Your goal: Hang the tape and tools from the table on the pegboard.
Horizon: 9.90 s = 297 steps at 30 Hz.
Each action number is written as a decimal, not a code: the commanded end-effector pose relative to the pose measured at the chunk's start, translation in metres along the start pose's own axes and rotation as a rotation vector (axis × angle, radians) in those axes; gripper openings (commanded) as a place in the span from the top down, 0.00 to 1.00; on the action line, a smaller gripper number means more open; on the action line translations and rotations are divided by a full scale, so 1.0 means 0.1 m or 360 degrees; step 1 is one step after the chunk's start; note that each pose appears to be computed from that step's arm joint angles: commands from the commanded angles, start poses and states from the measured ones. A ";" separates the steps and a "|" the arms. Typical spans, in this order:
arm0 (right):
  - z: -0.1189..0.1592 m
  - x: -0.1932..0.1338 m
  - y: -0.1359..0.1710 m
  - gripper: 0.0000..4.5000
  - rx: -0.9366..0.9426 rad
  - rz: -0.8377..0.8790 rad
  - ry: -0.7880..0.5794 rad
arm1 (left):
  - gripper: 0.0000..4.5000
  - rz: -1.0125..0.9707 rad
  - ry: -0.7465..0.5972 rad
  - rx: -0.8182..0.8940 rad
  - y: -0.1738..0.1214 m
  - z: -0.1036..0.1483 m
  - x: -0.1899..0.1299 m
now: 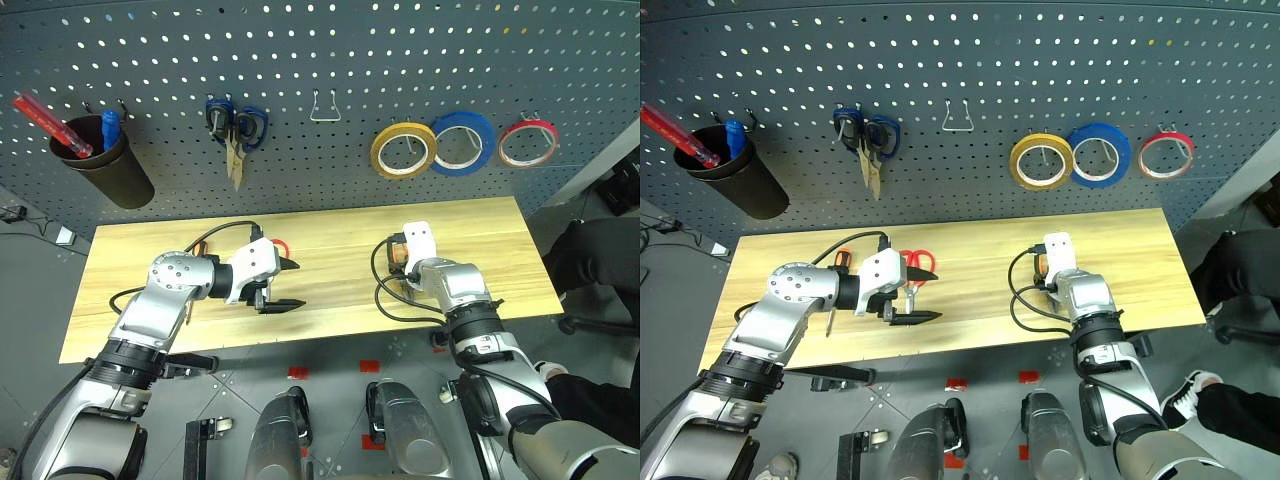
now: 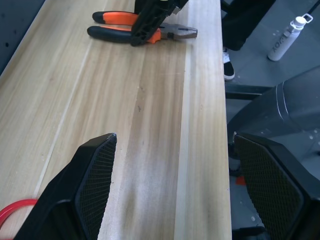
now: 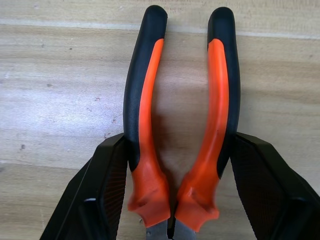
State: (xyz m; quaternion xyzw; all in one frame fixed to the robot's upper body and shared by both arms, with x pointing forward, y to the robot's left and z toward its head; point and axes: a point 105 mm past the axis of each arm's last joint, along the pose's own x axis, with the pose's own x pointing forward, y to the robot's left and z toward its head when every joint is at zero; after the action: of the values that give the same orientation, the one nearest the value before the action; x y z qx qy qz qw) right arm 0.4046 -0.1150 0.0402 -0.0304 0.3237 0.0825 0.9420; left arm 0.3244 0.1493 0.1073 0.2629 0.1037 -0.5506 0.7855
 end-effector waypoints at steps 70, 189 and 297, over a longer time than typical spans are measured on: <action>2.26 -1.23 0.67 0.01 -0.0541 0.0080 -0.1821 | 0.12 0.1147 -0.0700 -0.0203 0.67 0.85 -0.10; 1.22 -2.26 0.73 0.00 -0.1549 0.0564 -0.1877 | 0.92 0.2049 -0.0455 0.0395 -0.18 1.03 -0.90; 0.87 -1.94 1.69 0.00 -0.0830 0.1304 -0.0779 | 0.75 0.1525 0.0392 -0.1150 1.01 -1.18 -1.25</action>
State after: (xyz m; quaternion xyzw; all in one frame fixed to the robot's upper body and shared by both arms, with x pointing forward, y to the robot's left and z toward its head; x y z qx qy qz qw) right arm 0.2849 0.0308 0.2182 -0.1161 0.0789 0.5072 0.8503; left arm 0.3948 0.3269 0.1028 0.0444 0.2291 -0.0430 0.9714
